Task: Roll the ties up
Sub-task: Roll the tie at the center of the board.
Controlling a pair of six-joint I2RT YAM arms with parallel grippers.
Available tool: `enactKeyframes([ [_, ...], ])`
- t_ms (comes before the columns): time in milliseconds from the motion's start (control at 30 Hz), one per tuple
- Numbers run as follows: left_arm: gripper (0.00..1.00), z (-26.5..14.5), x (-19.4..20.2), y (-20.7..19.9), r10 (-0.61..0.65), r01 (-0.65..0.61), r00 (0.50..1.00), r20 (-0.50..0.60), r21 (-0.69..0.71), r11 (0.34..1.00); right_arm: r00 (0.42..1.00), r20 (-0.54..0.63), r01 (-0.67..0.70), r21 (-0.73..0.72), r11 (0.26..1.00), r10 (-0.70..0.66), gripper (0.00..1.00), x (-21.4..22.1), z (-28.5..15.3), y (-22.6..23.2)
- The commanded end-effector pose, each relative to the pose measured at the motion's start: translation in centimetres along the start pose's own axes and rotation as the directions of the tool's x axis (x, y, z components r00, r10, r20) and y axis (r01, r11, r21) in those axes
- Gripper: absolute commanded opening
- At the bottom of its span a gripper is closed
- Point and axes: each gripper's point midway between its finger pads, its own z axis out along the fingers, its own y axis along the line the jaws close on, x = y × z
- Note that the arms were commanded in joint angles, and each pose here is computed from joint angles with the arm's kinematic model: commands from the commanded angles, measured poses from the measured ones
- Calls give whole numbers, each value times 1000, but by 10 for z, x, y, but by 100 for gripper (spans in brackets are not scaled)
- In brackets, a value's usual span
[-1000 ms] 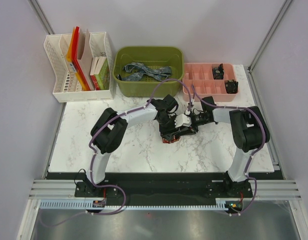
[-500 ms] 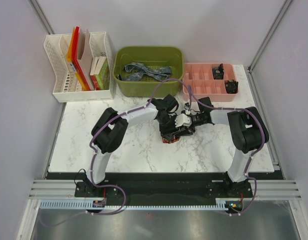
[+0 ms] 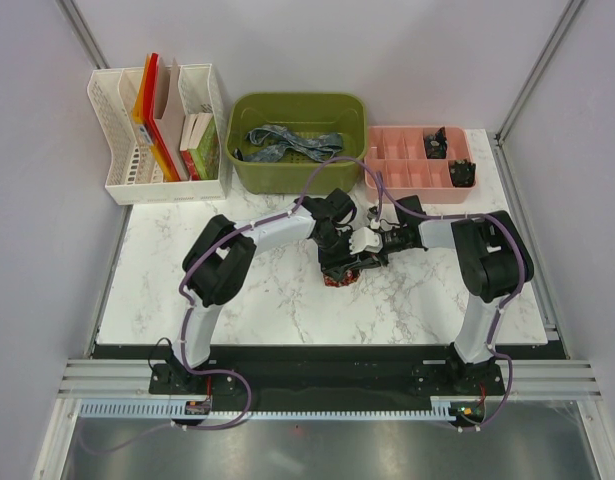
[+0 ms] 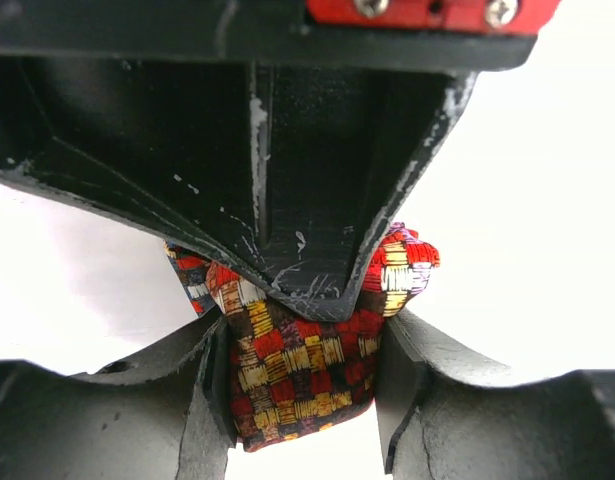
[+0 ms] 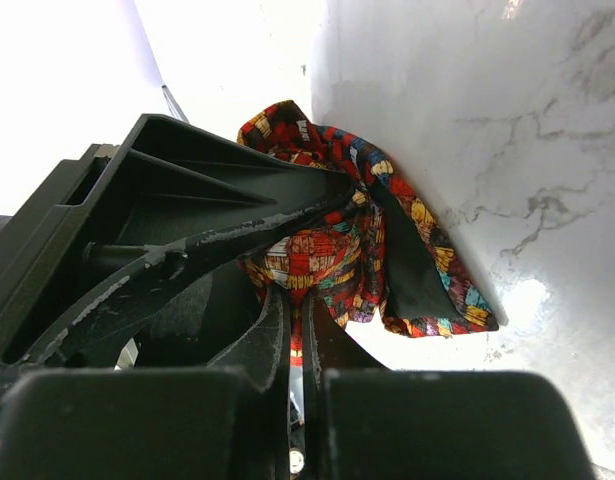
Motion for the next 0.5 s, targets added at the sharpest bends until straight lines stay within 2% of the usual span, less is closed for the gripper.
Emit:
enactKeyframes([
  [0,53,3,23,-4,-6,7,999,-41,23,1000,999,51,10,165,986,-19,0,-8,2,-45],
  [33,58,1,18,-3,0,1,1000,-20,17,1000,999,49,4,174,985,-13,0,-7,2,-47],
  [233,69,-22,-6,-3,26,-24,997,76,-23,999,998,59,10,232,973,-25,0,-12,-2,-60],
  [467,75,-22,-10,0,31,-28,995,99,-33,999,998,55,13,308,951,-31,0,-13,-6,-75],
])
